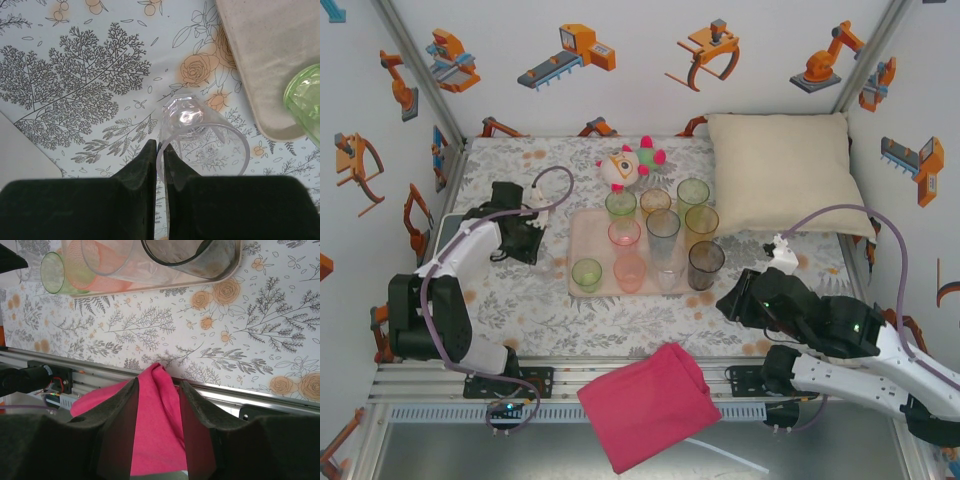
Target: Place the glasses into the tray
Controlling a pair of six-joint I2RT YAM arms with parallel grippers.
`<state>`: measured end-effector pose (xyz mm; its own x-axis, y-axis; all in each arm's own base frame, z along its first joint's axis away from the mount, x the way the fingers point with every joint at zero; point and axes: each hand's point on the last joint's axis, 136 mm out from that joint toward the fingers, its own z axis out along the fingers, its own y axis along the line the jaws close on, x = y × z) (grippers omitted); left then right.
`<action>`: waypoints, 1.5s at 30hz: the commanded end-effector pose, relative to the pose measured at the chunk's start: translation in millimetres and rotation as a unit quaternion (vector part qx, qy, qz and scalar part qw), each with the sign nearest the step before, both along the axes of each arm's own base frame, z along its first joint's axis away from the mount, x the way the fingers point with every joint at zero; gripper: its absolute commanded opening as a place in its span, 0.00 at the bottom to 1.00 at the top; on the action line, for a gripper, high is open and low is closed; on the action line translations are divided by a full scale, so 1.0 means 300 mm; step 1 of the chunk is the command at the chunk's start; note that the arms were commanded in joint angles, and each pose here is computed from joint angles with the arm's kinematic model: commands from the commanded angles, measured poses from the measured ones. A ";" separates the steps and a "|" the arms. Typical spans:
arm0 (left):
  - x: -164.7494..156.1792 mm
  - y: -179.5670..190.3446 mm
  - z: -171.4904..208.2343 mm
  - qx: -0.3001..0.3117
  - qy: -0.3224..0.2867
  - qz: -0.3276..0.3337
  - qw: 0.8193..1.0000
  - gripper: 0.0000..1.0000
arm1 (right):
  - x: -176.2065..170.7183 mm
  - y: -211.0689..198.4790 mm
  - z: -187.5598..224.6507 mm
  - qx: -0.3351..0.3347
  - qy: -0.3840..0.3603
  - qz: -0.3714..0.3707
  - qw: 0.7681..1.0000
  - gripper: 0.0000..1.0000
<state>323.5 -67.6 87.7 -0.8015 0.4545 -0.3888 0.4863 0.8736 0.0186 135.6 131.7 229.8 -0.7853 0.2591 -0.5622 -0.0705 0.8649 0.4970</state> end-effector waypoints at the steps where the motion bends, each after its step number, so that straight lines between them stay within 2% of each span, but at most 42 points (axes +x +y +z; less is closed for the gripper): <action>1: 0.010 0.001 0.081 -0.005 -0.020 0.000 1.000 0.14 | 0.006 -0.013 -0.009 -0.001 -0.004 -0.011 1.000 0.39; 14: 0.061 -0.027 0.214 -0.016 -0.056 -0.008 0.998 0.14 | 0.005 -0.017 -0.004 0.003 -0.006 -0.012 1.000 0.39; 24: 0.112 -0.133 0.271 -0.014 -0.075 -0.044 0.996 0.14 | 0.005 -0.018 0.001 0.001 -0.005 -0.013 1.000 0.38; 45: 0.145 -0.351 0.192 -0.028 -0.049 -0.104 0.993 0.15 | 0.004 -0.021 0.006 0.001 0.001 -0.019 1.000 0.38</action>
